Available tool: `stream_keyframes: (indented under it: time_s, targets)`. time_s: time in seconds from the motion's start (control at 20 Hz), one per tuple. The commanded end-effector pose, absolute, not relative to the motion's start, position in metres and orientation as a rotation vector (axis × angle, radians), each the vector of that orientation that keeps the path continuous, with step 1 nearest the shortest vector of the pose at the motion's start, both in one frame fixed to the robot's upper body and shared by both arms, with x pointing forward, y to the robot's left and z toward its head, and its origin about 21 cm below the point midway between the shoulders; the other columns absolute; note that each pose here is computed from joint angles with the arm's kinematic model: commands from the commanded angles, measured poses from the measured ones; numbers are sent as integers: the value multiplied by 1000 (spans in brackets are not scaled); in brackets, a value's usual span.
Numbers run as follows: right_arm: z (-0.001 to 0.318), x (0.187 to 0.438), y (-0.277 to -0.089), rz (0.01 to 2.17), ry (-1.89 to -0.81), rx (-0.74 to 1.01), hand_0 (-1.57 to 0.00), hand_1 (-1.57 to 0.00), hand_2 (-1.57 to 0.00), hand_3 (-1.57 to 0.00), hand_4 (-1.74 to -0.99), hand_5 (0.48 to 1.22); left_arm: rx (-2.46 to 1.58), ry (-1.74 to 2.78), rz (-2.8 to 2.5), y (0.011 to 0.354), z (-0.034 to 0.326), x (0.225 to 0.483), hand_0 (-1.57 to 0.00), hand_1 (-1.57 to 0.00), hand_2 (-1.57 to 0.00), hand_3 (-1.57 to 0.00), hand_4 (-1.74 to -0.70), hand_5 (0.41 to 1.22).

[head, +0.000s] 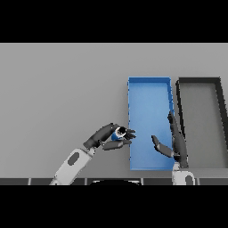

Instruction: Pick up the blue pipe and place it into the blue bin.

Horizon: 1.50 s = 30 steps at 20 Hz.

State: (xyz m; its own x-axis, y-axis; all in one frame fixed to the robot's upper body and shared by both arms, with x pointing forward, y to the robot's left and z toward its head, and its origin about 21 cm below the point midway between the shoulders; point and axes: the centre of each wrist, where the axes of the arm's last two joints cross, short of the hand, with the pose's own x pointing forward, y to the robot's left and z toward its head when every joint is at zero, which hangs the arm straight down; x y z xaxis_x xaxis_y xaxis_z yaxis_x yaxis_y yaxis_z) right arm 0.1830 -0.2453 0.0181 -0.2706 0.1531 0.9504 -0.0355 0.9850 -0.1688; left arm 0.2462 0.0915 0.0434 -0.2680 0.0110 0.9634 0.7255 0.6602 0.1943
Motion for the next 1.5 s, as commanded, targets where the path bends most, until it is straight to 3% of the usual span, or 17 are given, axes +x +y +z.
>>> stream_keyframes:
  time_s: [0.0,0.25,0.4,0.6,0.8,1.1,1.3,1.45]
  targets:
    - [32,184,-249,195,-1881,-49,1,-14,-25,1,-1175,592,-587,-1711,-768,94,44,249,-1571,-1571,-1571,-1571,-1475,1221]
    - [92,184,-251,432,-1901,115,1,-4,-8,1,-1177,567,-573,-1709,-780,95,45,248,-1571,-1571,-1571,-1571,-1473,1221]
    - [109,190,-248,591,-1808,134,1,-1,-3,1,-1205,539,-579,-1702,-784,94,42,248,-1571,-1571,-1571,-1571,-1473,1221]
    - [119,198,-228,729,-1785,222,1,0,-1,1,-1256,523,-575,-1708,-805,94,43,247,-1571,-1571,-1571,-1571,-1474,1221]
    - [128,207,-207,803,-1739,301,1,1,0,1,-1232,525,-570,-1706,-805,93,43,247,-1571,-1571,-1571,-1571,-1475,1221]
    - [150,223,-173,947,-1763,416,1,1,1,1,-1195,513,-593,-1690,-821,94,45,252,-1571,-1571,-1571,-1571,-1475,1221]
    - [161,236,-150,997,-1734,455,1,1,-1,1,-1208,512,-639,-1671,-810,93,47,257,-1571,-1571,-1571,-1571,-1459,1221]
    - [164,243,-141,1033,-1712,490,-24,-108,-130,-49,-1222,517,-650,-1689,-808,93,45,259,-1571,-1571,-1571,-1571,-1460,1221]
